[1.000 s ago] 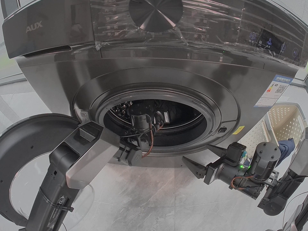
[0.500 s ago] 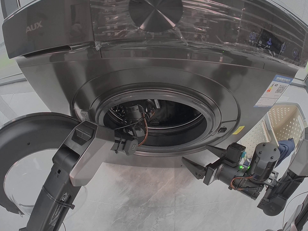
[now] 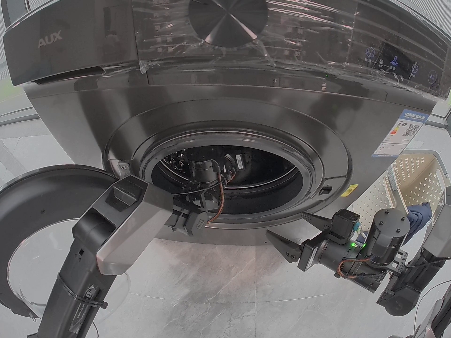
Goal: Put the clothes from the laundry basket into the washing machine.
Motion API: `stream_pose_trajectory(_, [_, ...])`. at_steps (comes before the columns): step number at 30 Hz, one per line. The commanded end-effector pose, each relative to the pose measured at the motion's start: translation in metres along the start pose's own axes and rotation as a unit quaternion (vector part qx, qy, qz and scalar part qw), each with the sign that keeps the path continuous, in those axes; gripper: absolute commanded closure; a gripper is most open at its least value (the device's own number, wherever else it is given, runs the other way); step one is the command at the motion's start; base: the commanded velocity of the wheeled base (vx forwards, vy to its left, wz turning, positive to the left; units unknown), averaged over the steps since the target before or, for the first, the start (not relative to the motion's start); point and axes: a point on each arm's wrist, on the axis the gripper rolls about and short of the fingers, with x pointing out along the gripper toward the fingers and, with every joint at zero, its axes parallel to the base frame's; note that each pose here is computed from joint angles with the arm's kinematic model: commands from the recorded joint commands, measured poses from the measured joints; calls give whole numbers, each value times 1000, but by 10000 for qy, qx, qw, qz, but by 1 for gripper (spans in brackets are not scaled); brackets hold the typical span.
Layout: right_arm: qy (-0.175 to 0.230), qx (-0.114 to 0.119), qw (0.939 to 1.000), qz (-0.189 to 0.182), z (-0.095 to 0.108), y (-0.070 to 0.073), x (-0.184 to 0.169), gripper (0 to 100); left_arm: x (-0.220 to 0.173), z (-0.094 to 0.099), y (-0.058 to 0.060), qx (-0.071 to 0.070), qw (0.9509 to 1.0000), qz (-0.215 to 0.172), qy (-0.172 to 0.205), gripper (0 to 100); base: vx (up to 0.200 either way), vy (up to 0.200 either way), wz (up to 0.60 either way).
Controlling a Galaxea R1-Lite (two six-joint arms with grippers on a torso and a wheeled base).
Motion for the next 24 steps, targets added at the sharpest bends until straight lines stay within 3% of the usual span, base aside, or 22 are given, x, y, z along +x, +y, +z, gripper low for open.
stream_pose_trajectory(1, [-2, 8, 10000, -3, 0, 0, 0, 0, -33, 33, -20, 169, 9989, -312, 293, 0, 0, 0, 0])
stream_pose_trajectory(3, [-17, 2, 10000, 0, 1, 0, 0, 0, -51, 42, -27, 268, 9970, -547, 477, 0, 0, 0, 0])
stream_pose_trajectory(6, [-28, 11, 10000, -13, 2, -1, -1, 0, -80, 49, -40, 296, 9924, -921, 764, 0, 0, 0, 0])
stream_pose_trajectory(11, [55, 9, 10000, -29, -1, -3, -6, 0, -117, 38, -52, 275, 9876, -1163, 1017, 0, 0, 0, 0])
stream_pose_trajectory(14, [108, -17, 9999, 47, -1, -2, -15, 0, -136, 35, -51, 374, 9868, -1258, 946, 0, 0, 0, 0])
stream_pose_trajectory(18, [73, -43, 9999, 109, 5, -3, -33, 0, -184, 51, -55, 418, 9784, -1665, 1155, 0, 0, 0, 0])
stream_pose_trajectory(19, [73, -43, 9999, 109, 5, -3, -33, 0, -184, 51, -55, 418, 9784, -1665, 1155, 0, 0, 0, 0])
stream_pose_trajectory(20, [-19, -40, 9999, 118, 10, -2, -40, 0, -207, 61, -56, 422, 9735, -1857, 1264, 0, 0, 0, 0])
stream_pose_trajectory(24, [-78, -40, 9999, 51, 13, -5, -51, 0, -239, 81, -53, 389, 9694, -2056, 1288, 0, 0, 0, 0])
